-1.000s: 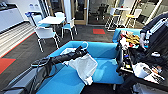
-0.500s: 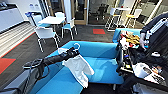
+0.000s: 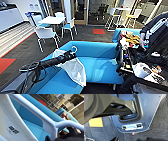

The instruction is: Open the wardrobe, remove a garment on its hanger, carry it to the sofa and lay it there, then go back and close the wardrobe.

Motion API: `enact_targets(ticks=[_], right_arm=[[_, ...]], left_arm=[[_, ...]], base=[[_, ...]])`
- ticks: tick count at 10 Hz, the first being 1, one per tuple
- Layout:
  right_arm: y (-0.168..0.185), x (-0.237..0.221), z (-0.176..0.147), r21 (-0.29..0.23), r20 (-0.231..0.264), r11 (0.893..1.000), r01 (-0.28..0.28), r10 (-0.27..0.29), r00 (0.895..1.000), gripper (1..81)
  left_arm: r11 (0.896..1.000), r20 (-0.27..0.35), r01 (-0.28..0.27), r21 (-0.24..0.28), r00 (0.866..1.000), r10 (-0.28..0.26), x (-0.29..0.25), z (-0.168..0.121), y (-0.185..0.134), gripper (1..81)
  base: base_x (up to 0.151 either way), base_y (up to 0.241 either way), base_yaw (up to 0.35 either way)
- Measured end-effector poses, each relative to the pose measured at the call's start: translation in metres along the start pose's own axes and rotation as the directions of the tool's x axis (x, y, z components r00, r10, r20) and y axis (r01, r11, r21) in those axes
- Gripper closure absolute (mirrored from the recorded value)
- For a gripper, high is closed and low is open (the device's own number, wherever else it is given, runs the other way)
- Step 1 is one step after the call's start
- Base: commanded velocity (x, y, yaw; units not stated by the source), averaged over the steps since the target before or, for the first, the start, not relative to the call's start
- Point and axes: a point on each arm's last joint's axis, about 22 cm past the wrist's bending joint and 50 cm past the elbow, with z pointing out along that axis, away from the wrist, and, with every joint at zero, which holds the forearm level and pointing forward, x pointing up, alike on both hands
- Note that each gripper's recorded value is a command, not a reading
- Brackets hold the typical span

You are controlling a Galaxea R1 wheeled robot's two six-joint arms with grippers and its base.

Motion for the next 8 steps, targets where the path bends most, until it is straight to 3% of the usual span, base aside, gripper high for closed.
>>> enact_targets(ticks=[2, 6, 8], right_arm=[[0.000, -0.003, -0.001, -0.003, -0.014, 1.000, -0.023, 0.023, 1.000, 1.0], [-0.003, -0.013, -0.001, -0.005, -0.036, 0.998, -0.069, 0.069, 0.997, 1.0], [-0.004, -0.012, 0.000, -0.004, -0.036, 0.998, -0.069, 0.068, 0.997, 1.0]], left_arm=[[0.999, 0.035, -0.017, 0.039, 0.999, 0.016, -0.027, 0.004, -0.032, 81.1], [0.998, 0.083, -0.061, 0.018, 0.995, 0.060, -0.066, 0.022, -0.033, 81.1], [0.996, 0.118, -0.062, 0.071, 0.992, 0.053, -0.097, 0.008, -0.080, 81.1]], base=[[0.000, 0.000, 0.000], [0.000, 0.000, 0.000], [0.000, 0.000, 0.000]])
